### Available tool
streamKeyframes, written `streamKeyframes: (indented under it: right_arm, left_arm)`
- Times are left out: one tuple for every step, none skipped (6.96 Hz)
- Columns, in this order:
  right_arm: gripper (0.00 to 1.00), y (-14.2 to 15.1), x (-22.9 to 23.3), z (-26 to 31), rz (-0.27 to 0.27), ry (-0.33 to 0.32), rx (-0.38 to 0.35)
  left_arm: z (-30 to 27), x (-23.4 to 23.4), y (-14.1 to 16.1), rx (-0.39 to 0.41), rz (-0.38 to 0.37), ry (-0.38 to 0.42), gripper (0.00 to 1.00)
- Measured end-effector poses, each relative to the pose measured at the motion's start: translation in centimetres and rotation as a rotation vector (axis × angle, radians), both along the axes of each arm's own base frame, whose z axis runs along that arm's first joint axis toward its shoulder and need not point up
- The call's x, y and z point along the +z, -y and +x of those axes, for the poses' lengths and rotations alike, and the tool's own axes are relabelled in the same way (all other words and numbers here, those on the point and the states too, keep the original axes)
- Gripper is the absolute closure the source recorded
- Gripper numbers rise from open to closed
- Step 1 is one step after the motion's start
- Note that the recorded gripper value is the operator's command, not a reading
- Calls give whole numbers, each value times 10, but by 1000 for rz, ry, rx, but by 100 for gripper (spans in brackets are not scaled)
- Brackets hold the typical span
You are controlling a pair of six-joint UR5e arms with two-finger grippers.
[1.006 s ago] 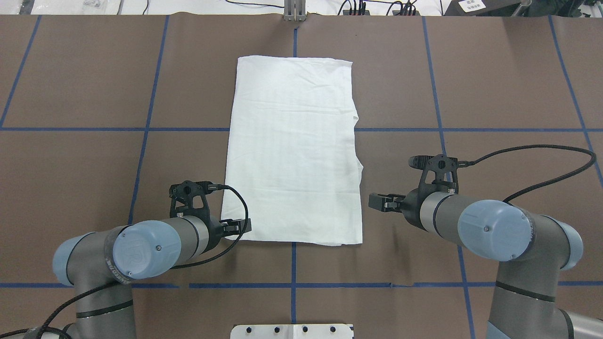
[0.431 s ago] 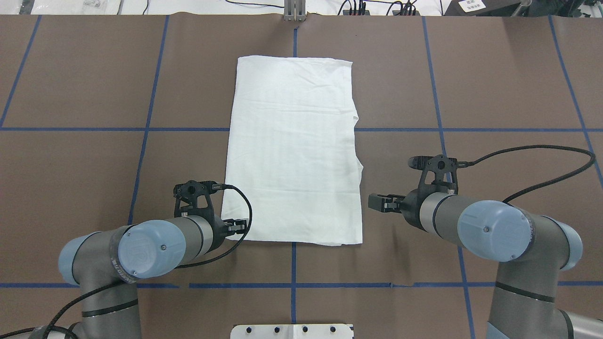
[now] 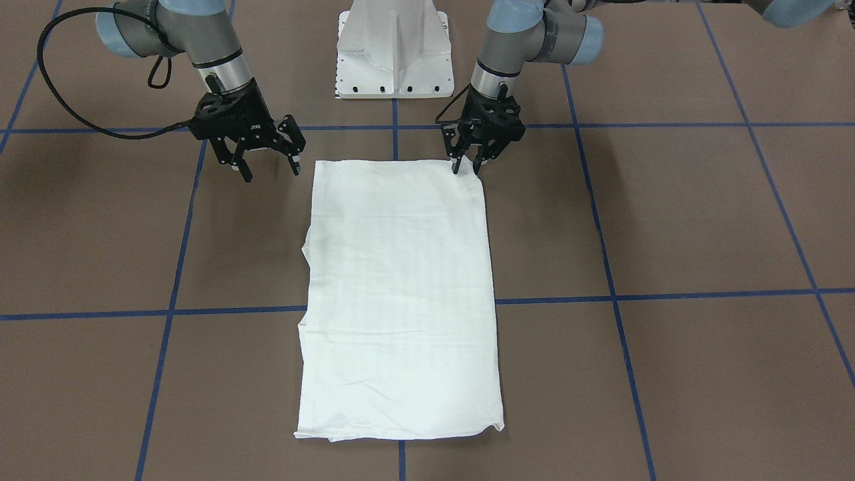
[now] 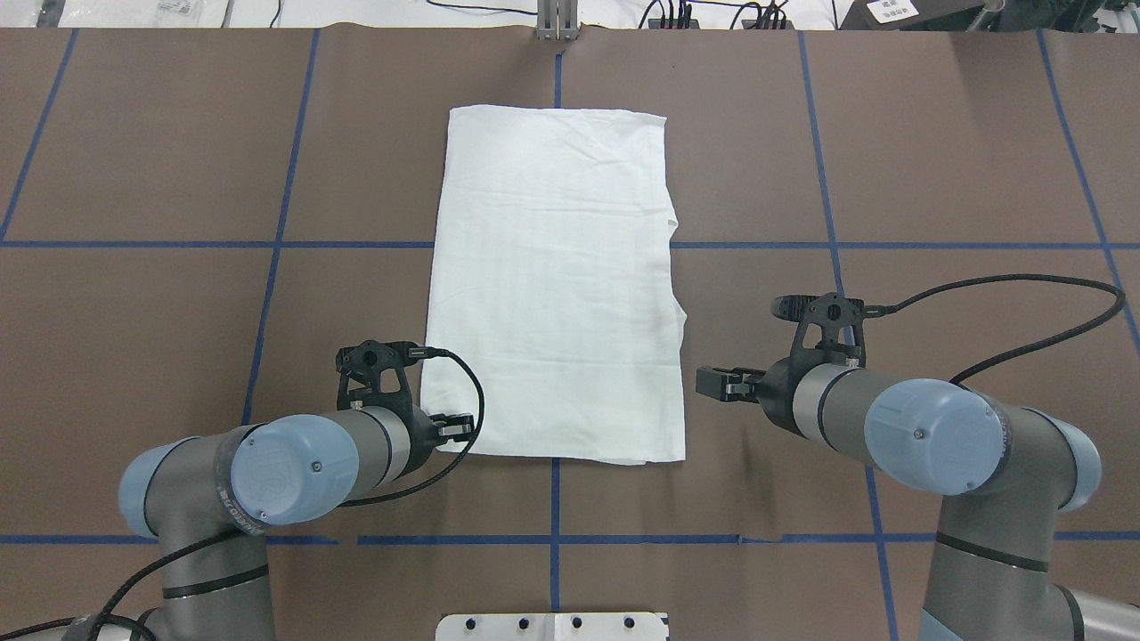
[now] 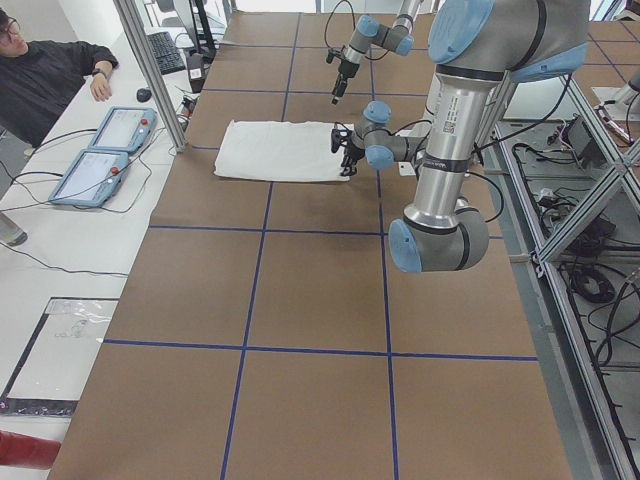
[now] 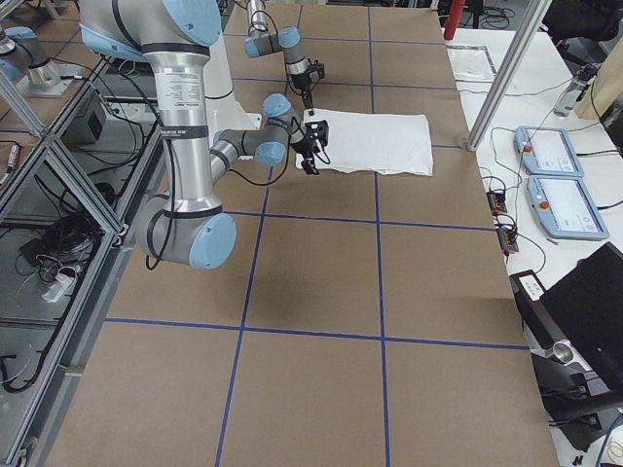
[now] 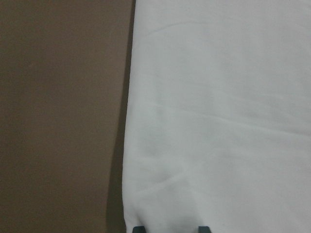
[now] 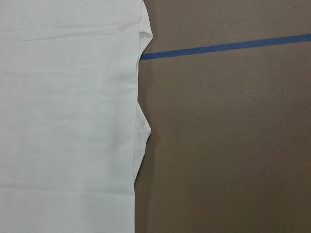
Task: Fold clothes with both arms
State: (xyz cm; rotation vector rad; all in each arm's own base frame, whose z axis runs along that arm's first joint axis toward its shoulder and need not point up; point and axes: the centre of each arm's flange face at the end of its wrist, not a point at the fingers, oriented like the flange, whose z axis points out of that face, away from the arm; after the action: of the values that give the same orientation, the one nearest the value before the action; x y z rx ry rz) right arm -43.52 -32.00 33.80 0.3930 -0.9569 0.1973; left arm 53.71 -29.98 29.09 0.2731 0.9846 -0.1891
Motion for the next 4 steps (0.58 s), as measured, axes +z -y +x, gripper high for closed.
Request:
streamKeyframes:
  right_arm:
    - [0,0,0,0,0,0,-1]
    - [0,0,0,0,0,-1,-1]
    - [0,-1,0,0,0,0,-1]
    - [0,-1,0,-1,0,0,-2]
  left_arm:
    - [-1,0,3,5,16,7,50]
    - [-2,1,5,8,25,13,50]
    - [-3,3,5,11,27,19,49]
    - [-3,6,5,12,26,24,49]
